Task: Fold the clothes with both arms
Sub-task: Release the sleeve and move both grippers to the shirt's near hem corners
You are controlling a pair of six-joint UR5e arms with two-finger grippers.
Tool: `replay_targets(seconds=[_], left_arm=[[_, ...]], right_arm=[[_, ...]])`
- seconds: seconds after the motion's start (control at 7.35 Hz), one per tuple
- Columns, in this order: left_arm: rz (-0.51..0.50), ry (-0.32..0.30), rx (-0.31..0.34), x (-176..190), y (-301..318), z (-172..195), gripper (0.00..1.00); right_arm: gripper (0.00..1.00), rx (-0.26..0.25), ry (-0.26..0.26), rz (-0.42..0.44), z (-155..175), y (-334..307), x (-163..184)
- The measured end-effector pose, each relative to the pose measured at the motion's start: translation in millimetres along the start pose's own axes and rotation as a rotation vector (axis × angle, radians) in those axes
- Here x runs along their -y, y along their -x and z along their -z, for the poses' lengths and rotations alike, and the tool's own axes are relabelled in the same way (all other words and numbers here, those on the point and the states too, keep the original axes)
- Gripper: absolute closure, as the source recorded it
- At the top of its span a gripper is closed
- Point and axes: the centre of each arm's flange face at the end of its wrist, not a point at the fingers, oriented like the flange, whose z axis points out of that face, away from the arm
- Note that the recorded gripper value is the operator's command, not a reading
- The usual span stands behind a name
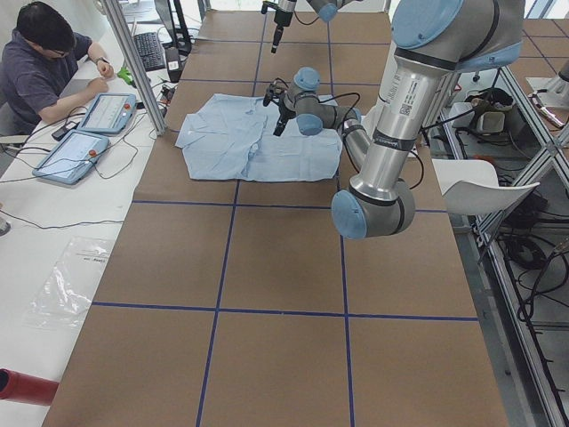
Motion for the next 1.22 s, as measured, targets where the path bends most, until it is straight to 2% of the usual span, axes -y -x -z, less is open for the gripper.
replay_targets(seconds=[0.27,0.41,0.68,0.82,0.95,1.22], left_arm=[[0.121,0.046,0.054,-70,18,-7,0.0],[0.145,0.066,0.082,-100,23,-13,0.0],[0.155,0.111,0.134,-140,40,-21,0.01],[0.148,0.127,0.158,-153,49,-23,0.07],[0.143,0.136,0.177,-164,56,-25,0.17],[0.153,0.148,0.188,-177,57,-27,0.49]], right_arm=[[0.0,-0.01,0.0,-0.042,-9,17,-77],[0.0,-0.011,-0.005,-0.043,-10,21,-98],[0.0,-0.013,-0.009,-0.041,-10,23,-111],[0.0,-0.013,-0.008,-0.04,-11,24,-113],[0.0,-0.014,-0.008,-0.039,-11,24,-114],[0.0,-0.015,-0.007,-0.038,-12,24,-114]])
